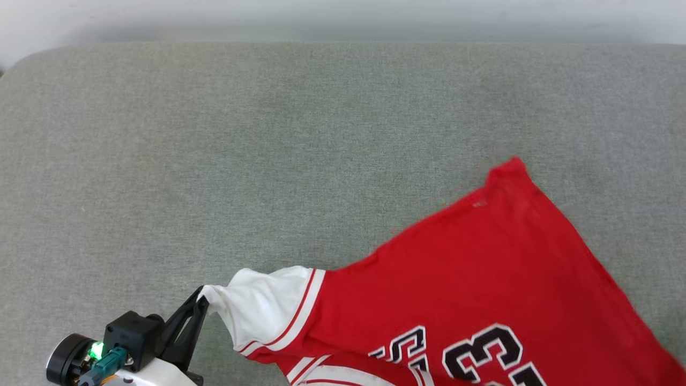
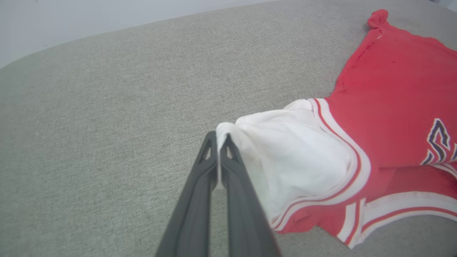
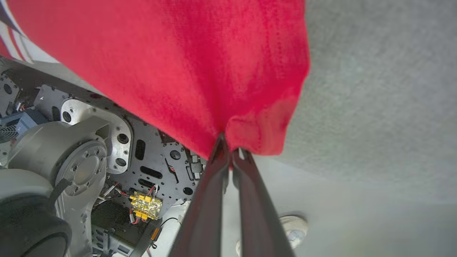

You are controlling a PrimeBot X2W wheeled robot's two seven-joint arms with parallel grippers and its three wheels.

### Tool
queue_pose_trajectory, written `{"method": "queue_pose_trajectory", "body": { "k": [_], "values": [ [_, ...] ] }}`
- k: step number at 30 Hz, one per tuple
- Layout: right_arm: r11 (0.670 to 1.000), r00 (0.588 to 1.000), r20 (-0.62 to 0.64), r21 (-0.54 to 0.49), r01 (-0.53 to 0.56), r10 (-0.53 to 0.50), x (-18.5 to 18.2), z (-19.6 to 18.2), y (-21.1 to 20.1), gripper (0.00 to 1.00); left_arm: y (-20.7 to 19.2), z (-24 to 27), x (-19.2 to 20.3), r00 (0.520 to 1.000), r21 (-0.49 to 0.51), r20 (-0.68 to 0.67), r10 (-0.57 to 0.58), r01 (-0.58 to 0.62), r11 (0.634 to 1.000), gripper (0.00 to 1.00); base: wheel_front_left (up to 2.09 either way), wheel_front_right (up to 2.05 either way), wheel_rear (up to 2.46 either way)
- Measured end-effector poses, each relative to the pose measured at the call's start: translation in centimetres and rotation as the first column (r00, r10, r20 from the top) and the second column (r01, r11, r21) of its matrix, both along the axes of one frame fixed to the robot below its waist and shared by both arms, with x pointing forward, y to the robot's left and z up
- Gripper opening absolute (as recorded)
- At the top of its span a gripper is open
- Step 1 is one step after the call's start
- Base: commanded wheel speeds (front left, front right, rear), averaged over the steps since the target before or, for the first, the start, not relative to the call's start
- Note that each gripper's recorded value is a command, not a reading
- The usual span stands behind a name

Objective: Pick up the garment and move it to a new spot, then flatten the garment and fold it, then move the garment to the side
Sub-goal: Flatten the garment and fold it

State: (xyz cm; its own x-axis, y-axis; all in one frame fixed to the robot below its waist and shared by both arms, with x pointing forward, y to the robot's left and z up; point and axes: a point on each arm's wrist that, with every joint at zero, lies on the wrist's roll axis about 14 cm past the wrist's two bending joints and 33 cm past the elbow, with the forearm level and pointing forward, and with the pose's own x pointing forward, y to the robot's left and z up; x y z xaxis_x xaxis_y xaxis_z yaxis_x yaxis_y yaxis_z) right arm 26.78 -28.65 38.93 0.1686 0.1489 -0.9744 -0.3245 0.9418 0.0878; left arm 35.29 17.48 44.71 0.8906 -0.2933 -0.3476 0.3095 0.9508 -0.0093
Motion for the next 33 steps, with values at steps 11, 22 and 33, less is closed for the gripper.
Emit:
{"method": "queue_pose_trajectory", "body": {
  "k": [11, 22, 33],
  "values": [
    [0.994, 0.977, 0.191, 0.072, 0.078, -0.090, 2.1, 2.2, 0.6, 1.00, -0.1, 0.0, -0.1, 1.000, -0.003, 0.000, 0.000, 0.000, 1.000, 0.00, 0.00, 0.00, 0.00],
    [0.988, 0.816, 0.559, -0.059, -0.141, 0.150, 14.6, 13.7, 3.1, 1.00, -0.5, 0.2, 0.2, 1.000, -0.011, 0.009, -0.011, 0.011, 1.000, 0.00, 0.00, 0.00, 0.00],
    [0.947, 0.882, 0.348, -0.141, -0.287, 0.319, 20.9, 8.9, 8.7, 1.00, -0.1, -0.9, 1.6, 1.000, -0.001, -0.002, 0.003, -0.003, 1.000, 0.00, 0.00, 0.00, 0.00]
  ]
}}
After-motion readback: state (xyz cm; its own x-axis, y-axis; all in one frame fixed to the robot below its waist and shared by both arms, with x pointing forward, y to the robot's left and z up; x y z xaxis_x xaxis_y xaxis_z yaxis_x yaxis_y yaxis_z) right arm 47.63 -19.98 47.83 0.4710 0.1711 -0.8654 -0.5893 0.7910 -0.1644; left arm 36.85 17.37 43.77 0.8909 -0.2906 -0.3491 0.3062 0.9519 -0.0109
